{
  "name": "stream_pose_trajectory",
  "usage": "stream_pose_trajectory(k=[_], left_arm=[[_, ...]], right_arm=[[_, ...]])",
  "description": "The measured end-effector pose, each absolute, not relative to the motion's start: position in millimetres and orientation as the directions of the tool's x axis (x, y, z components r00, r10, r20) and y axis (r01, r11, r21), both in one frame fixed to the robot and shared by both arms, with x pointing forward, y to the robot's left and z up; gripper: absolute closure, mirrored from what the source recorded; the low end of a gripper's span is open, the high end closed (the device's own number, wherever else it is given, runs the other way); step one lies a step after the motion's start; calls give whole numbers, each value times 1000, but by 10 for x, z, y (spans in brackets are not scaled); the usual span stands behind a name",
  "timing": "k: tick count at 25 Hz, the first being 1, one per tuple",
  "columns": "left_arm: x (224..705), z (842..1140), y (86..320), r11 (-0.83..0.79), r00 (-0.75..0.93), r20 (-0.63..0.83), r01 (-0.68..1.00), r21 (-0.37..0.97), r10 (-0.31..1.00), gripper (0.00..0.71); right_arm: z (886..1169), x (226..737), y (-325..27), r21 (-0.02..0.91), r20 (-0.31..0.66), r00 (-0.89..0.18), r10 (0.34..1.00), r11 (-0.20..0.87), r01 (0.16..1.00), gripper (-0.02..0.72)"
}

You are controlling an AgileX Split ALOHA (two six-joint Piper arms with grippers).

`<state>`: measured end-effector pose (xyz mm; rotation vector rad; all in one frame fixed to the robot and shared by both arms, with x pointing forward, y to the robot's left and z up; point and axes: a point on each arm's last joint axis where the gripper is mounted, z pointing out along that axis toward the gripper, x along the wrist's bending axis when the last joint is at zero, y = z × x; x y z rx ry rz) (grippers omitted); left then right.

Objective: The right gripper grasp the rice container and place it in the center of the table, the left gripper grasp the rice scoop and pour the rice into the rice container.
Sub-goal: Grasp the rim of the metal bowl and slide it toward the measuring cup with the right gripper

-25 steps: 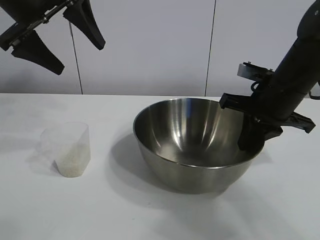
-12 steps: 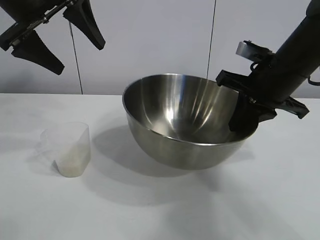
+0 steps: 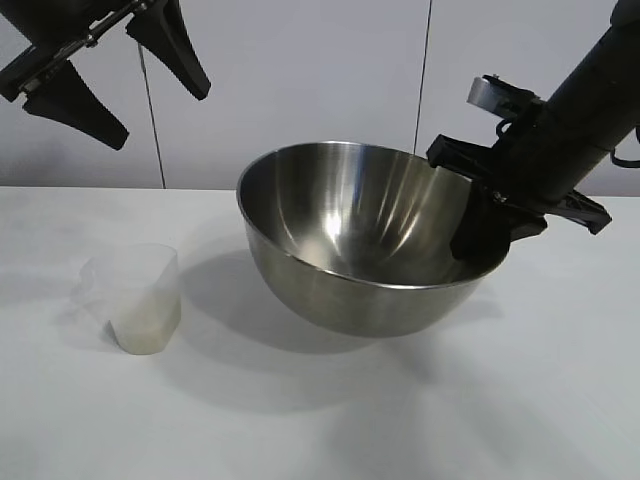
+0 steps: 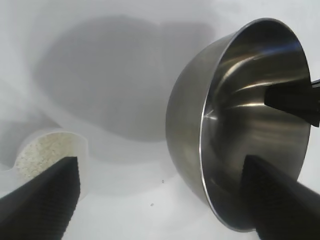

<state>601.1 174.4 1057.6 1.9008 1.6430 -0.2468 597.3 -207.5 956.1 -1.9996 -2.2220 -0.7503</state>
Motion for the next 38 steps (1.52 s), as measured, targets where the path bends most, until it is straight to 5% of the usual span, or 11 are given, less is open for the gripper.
stream_pose_trajectory(k=[10, 25, 28, 35, 38], left_arm=[[6011, 10576, 1744, -47, 214, -510, 946, 320, 833, 80], [6011, 10576, 1744, -47, 214, -510, 946, 320, 833, 80], [6011, 10576, 1744, -47, 214, -510, 946, 320, 833, 80], [6011, 10576, 1744, -47, 214, -510, 946, 320, 833, 80], [6011, 10576, 1744, -47, 214, -510, 946, 320, 833, 80]], right_arm=[[9379, 6089, -1745, 274, 299, -228, 926, 146, 951, 693], [9215, 6127, -1737, 231, 271, -222, 937, 161, 960, 673], [9228, 6132, -1729, 227, 282, -212, 936, 149, 962, 581], [9392, 6086, -1730, 230, 296, -205, 933, 139, 963, 137], [9644, 6063, -1792, 271, 314, -165, 935, 79, 959, 71]])
